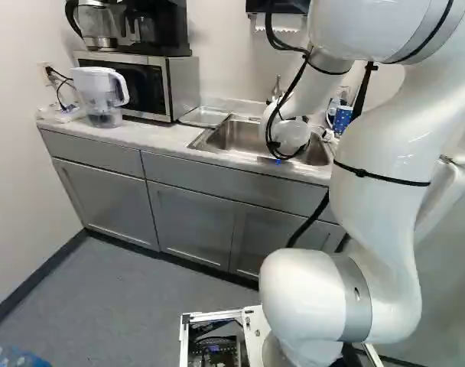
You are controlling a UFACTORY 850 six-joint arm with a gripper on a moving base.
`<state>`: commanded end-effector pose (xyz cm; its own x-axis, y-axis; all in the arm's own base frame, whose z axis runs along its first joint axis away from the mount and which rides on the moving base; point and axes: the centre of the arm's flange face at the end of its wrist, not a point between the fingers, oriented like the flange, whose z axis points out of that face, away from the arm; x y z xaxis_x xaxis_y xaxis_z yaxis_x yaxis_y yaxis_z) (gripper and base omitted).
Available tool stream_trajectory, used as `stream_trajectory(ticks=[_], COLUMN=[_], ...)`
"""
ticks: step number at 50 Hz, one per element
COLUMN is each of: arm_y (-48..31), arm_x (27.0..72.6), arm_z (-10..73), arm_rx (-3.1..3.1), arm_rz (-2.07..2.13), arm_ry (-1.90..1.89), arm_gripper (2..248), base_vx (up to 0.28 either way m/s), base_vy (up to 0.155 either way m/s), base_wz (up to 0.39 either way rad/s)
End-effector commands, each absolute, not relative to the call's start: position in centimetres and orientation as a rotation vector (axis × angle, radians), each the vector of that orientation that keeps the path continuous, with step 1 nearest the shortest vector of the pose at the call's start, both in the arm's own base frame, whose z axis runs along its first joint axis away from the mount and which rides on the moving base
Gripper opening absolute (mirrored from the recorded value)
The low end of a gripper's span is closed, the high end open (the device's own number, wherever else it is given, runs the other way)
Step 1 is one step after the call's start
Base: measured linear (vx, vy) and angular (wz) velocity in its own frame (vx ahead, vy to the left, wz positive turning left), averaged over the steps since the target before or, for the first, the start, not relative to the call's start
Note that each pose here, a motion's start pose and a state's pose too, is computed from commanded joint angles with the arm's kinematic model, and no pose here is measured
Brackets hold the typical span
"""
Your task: Rinse the cup and place it in the tray
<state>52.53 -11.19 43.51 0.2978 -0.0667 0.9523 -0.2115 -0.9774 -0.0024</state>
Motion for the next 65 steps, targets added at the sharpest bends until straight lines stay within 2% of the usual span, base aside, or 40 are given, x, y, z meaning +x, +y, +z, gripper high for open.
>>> stream_trajectory(ticks=[65], arm_y=[-11.19], arm_x=[52.53], arm_z=[43.51], arm_rx=[2.429], arm_rz=[1.772], arm_ry=[-0.262], arm_gripper=[126], base_vx=[0.000], base_vy=[0.000], base_wz=[0.000])
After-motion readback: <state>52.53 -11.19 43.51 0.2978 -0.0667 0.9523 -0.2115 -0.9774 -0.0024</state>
